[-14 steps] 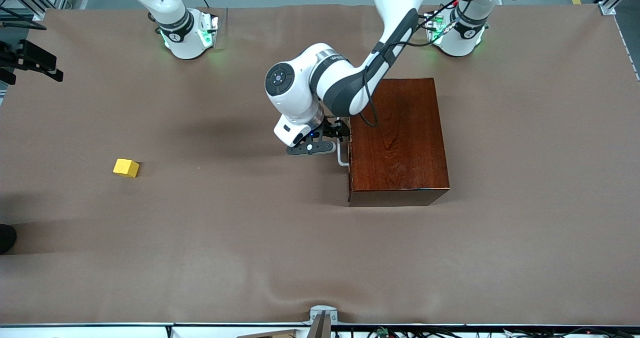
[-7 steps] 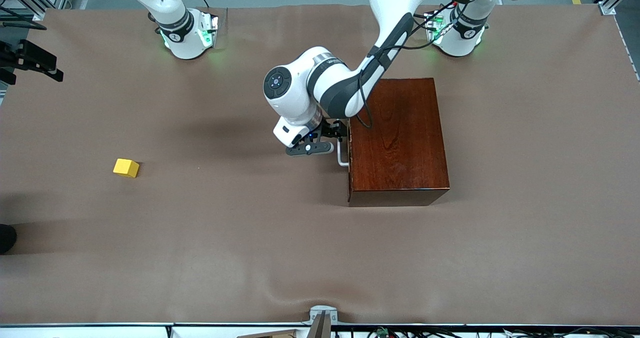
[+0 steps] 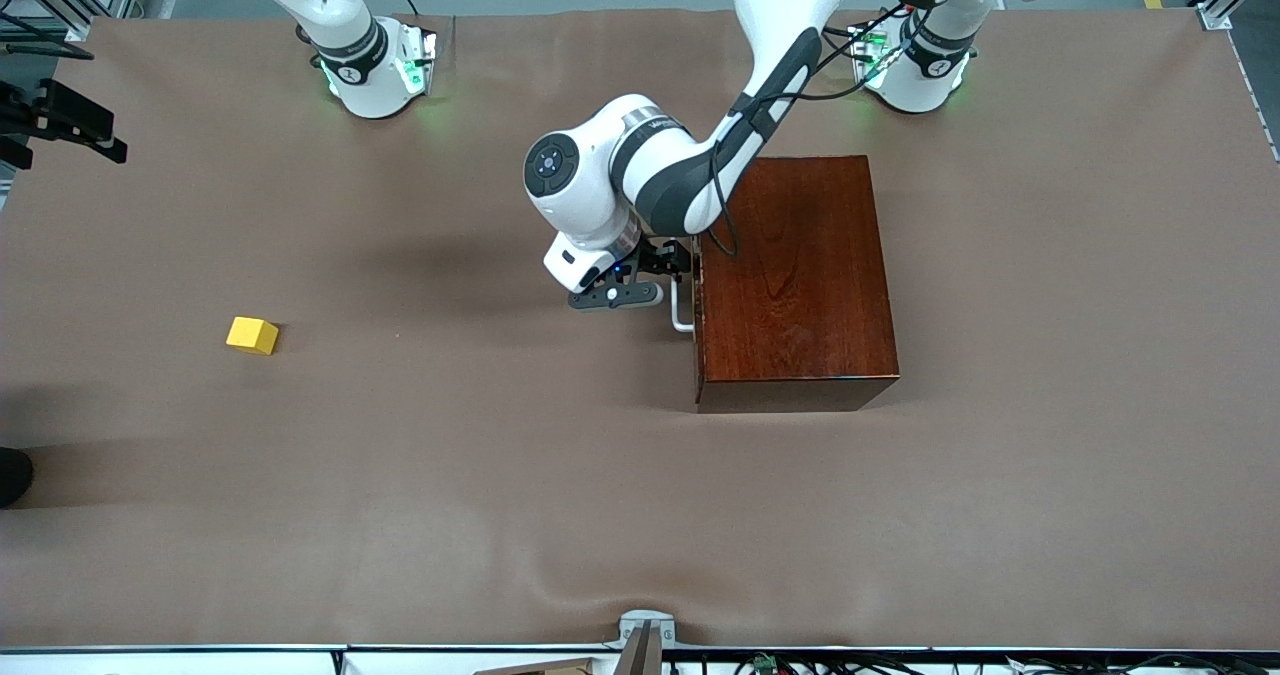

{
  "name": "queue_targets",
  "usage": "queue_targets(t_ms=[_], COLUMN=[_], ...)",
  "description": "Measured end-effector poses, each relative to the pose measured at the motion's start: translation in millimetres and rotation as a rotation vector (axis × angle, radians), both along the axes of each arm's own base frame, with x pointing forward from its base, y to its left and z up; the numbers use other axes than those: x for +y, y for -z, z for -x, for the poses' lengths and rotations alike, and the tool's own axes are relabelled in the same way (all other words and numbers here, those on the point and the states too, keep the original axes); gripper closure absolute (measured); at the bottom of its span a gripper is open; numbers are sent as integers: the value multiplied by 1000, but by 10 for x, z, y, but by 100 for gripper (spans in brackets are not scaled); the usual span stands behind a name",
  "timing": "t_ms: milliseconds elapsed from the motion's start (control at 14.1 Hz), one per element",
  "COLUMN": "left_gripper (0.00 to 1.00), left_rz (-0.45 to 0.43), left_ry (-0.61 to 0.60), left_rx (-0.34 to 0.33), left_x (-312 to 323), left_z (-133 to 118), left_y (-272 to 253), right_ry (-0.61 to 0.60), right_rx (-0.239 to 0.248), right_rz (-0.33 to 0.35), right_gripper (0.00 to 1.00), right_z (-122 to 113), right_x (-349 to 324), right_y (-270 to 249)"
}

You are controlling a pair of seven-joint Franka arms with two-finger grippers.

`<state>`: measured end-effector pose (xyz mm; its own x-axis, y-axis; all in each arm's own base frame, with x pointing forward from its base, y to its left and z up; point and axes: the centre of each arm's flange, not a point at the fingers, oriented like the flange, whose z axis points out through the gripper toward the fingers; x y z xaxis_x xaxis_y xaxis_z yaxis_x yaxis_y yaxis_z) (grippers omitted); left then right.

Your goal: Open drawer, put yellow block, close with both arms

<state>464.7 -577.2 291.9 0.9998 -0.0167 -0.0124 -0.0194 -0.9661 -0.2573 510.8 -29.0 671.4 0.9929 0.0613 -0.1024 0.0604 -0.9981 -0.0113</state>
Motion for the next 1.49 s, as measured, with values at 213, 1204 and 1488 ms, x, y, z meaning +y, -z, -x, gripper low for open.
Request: queue_targets(t_ms=[213, 1204, 1488], left_gripper=[0, 0, 0], left_rz=[38, 137, 167], left_ry=[-24, -137, -150], left_rx=[-36, -104, -109], left_x=[-97, -253, -288], left_z=[29, 18, 15], left_y=[-12, 37, 19], right_ry=[0, 2, 2], right_rx=[0, -3, -3], right_rz=[0, 0, 0], right_gripper=[0, 0, 0], right_z=[0, -2, -1], right_x=[0, -11, -13], right_y=[0, -6, -6])
